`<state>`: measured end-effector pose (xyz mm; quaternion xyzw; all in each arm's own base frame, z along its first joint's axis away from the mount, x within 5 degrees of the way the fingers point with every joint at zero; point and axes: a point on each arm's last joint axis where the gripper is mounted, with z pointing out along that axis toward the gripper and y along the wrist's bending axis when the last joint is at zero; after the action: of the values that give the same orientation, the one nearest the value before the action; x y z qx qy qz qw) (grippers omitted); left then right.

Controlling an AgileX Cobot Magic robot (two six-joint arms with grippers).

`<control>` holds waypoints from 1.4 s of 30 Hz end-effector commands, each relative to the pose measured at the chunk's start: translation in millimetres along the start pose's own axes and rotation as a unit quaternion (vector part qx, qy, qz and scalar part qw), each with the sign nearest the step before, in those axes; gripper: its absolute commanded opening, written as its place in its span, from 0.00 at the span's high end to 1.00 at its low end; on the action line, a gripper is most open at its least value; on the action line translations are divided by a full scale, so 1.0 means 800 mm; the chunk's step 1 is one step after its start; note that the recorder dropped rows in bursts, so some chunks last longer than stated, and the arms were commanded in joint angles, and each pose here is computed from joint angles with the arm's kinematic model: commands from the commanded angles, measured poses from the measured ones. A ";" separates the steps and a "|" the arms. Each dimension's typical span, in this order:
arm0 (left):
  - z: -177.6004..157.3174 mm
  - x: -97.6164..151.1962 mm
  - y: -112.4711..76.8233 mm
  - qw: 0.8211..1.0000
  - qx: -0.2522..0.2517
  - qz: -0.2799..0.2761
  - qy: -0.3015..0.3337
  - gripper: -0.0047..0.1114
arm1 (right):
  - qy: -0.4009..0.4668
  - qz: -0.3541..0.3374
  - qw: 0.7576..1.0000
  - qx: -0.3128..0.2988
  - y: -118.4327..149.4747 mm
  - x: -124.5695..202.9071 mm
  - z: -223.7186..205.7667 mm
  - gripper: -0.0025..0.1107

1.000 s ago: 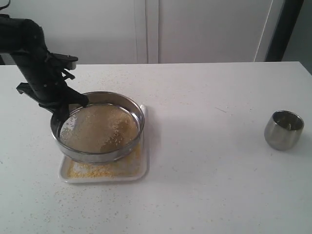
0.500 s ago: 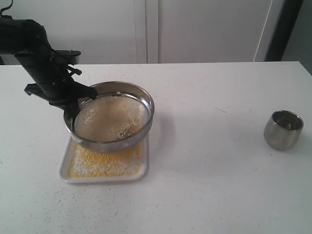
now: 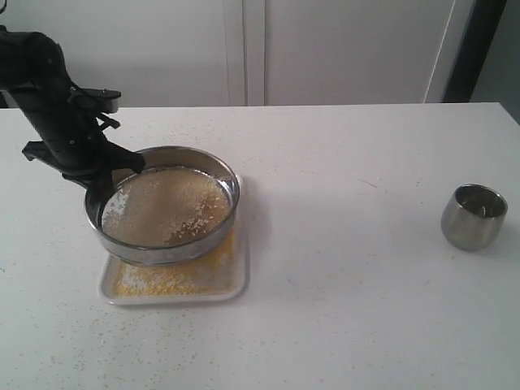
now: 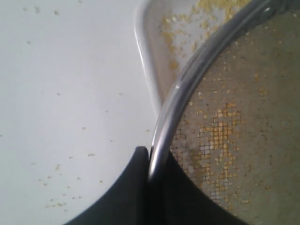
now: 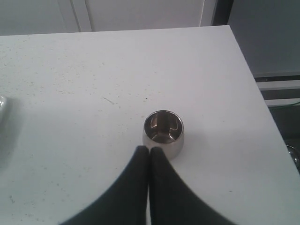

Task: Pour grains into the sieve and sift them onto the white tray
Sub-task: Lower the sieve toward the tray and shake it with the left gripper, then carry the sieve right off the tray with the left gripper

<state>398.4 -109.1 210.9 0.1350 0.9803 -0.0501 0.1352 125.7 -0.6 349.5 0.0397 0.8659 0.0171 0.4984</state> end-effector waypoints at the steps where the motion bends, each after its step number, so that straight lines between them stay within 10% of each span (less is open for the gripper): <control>1: -0.006 -0.001 -0.012 0.999 0.020 -0.026 -0.005 0.96 | -0.010 0.001 1.000 0.002 -0.001 -0.002 -0.003 0.98; 25: -0.022 -0.011 -0.022 1.000 0.025 -0.008 -0.008 0.96 | -0.011 0.001 1.000 0.002 -0.001 -0.002 -0.003 0.98; 42: -0.041 -0.045 -0.133 0.994 0.067 0.078 -0.048 0.96 | -0.012 0.002 1.000 0.002 -0.001 -0.002 -0.003 0.98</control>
<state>397.1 -202.4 253.9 0.2187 0.9548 -0.0903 0.1800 125.7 -0.6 349.5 0.0397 0.8659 0.0171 0.4984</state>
